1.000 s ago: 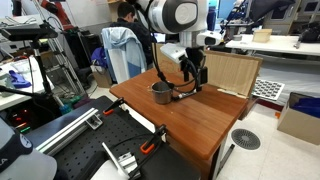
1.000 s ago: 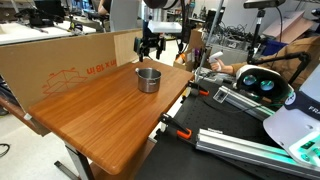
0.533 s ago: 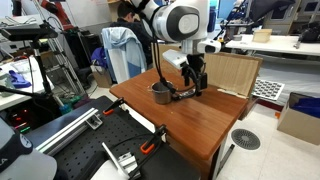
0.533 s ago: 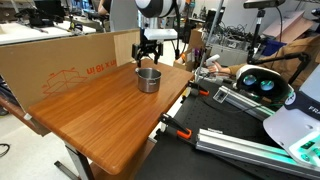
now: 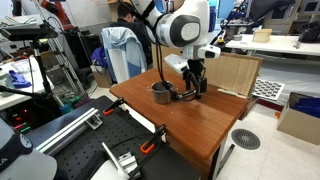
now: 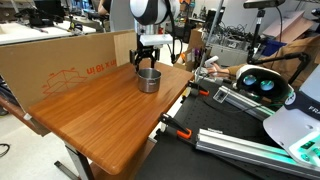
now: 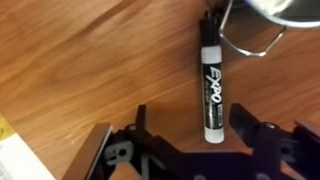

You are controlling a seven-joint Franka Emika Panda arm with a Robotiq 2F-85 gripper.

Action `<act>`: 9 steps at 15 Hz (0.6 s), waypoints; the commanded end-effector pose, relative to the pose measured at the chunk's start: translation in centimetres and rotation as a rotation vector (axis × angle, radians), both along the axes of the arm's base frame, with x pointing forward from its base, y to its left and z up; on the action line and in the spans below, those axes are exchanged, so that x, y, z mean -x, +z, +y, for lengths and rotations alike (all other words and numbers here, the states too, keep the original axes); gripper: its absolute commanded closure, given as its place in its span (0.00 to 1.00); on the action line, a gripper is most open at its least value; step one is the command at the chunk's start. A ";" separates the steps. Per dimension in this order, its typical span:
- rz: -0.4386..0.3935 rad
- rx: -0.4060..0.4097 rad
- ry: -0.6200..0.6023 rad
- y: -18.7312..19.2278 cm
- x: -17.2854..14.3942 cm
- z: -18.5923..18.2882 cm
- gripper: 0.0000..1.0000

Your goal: Place the black marker inside the silver pot

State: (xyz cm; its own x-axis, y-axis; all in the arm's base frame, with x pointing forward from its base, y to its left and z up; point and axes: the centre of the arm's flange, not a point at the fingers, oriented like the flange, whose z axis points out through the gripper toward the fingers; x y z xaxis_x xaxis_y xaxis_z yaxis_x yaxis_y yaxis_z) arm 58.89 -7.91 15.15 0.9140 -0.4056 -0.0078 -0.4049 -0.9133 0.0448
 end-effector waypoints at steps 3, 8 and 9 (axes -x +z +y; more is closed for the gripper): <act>-0.011 0.025 -0.008 -1.0 -0.8 0.3 0.58; -0.012 0.027 -0.001 -0.7 -0.8 0.5 0.94; -0.015 0.026 -0.003 -0.6 -0.9 0.5 0.99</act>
State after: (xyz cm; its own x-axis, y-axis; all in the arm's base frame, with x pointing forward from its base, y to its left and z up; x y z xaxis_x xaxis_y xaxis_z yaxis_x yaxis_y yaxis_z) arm 59.42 -7.41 14.59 0.9162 -0.4006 -0.0063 -0.3998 -0.9152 0.0501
